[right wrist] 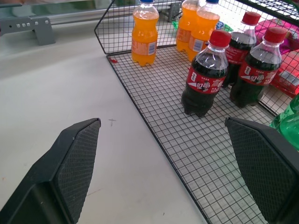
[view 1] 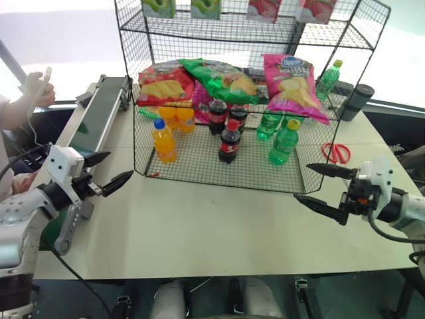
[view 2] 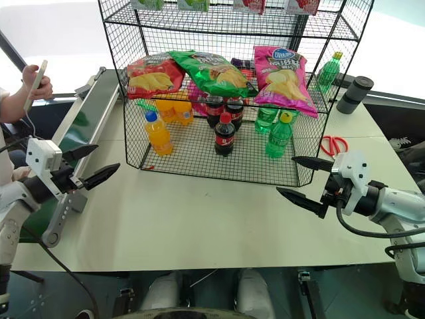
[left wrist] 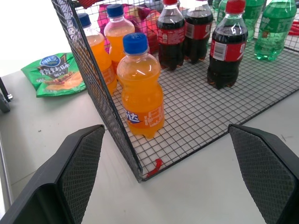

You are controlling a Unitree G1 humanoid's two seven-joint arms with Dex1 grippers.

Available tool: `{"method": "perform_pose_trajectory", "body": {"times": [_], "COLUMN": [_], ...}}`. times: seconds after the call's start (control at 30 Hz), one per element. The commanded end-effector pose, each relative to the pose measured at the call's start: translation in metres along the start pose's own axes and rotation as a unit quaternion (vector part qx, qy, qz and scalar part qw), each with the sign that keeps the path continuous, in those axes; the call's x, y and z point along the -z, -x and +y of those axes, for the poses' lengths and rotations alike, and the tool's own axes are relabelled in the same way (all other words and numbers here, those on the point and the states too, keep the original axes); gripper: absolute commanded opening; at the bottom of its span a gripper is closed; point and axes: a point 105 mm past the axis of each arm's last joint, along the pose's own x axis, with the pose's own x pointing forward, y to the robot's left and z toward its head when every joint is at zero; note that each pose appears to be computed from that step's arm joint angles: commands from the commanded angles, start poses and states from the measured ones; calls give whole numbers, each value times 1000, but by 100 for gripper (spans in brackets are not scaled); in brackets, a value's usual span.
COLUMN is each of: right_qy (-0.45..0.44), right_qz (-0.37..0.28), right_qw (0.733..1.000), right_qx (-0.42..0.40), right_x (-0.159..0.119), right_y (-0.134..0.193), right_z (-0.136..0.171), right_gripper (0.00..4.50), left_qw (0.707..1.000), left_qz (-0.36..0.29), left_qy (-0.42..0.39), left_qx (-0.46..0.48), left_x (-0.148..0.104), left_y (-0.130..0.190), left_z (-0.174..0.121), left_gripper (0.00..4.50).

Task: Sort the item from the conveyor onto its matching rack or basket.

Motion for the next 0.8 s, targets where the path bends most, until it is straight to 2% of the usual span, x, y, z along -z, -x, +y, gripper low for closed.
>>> {"method": "perform_pose_trajectory", "body": {"times": [0.03, 0.8], "right_qy": [16, 27], "right_qz": [-6, 4], "right_qw": [1000, 1000], "right_qx": [4, 4], "right_x": [-4, 3], "right_y": [1, 3], "right_z": [0, -7], "right_gripper": [445, 445], "left_qw": [1000, 999], "left_qz": [-9, -22], "left_qy": [-23, -34], "left_qx": [3, 3], "left_x": [-9, -2], "left_y": [-1, -4], "left_z": [2, 7], "left_gripper": [450, 450]}}
